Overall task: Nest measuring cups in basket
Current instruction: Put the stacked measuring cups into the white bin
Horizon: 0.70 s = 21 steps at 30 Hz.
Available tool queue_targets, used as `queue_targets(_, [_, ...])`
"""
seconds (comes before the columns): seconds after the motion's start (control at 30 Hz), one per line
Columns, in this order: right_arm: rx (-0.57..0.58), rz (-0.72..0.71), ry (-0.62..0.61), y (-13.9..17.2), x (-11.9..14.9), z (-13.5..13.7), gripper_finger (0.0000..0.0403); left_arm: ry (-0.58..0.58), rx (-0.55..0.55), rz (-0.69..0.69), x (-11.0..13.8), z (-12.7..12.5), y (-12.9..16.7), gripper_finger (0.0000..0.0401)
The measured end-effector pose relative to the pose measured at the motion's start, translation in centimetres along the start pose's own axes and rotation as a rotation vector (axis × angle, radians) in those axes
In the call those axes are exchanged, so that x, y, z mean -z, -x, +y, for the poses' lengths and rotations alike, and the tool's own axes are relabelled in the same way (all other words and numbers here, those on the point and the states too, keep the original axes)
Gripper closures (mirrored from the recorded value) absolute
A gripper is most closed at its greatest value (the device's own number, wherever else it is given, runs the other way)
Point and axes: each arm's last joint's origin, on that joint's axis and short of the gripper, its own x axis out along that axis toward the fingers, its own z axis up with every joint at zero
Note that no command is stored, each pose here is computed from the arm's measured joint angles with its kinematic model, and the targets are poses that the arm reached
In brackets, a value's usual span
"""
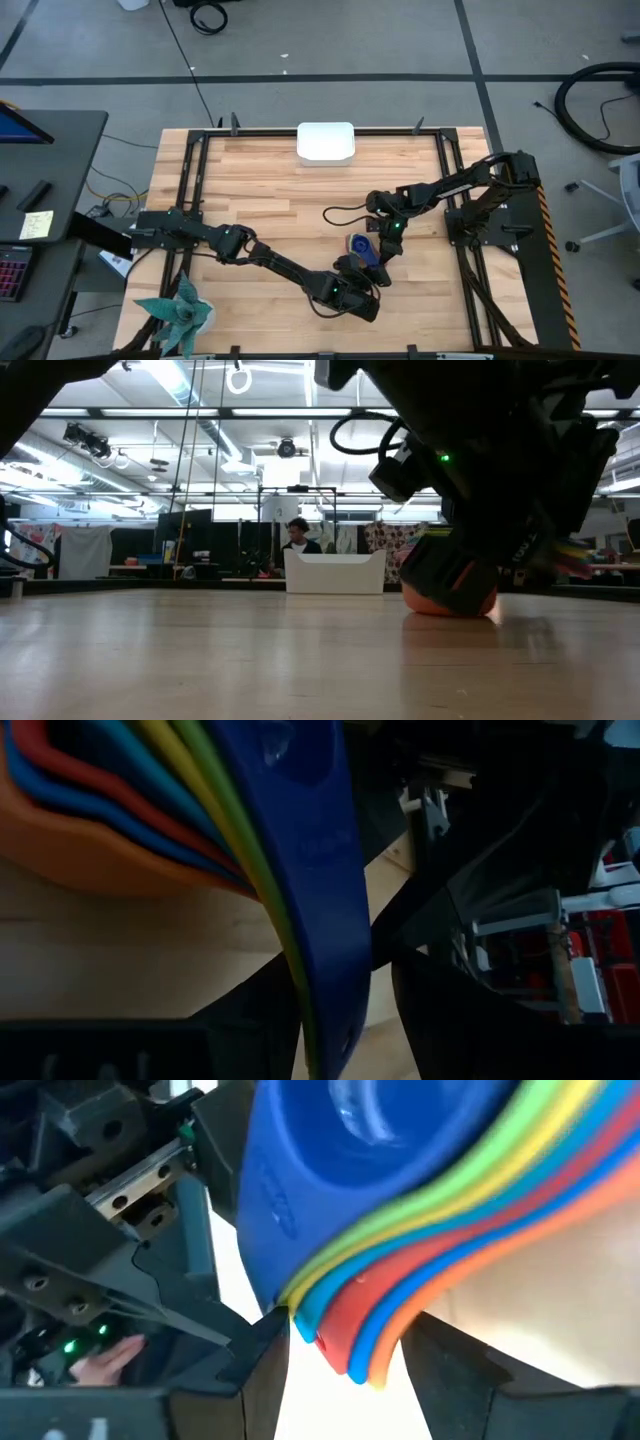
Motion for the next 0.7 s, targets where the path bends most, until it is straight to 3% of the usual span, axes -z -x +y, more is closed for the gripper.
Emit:
queue_targets(0.17, [-0.018,-0.02,-0.021,0.9,-0.3,-0.6,0.0213,0.003,-0.007,0.024,0.0,0.0,-0.2,0.0245])
queue_targets(0.43, [-0.269,0.058,-0.023,1.7,-0.2,-0.4,0.0204,0.002,-0.007,0.037,0.1,0.0,0.0,0.0245])
queue_targets(0.7, [-0.219,0.025,-0.047,1.9,-0.4,-0.7,0.0206,0.0,-0.008,0.034,0.1,0.0,-0.1,0.0245])
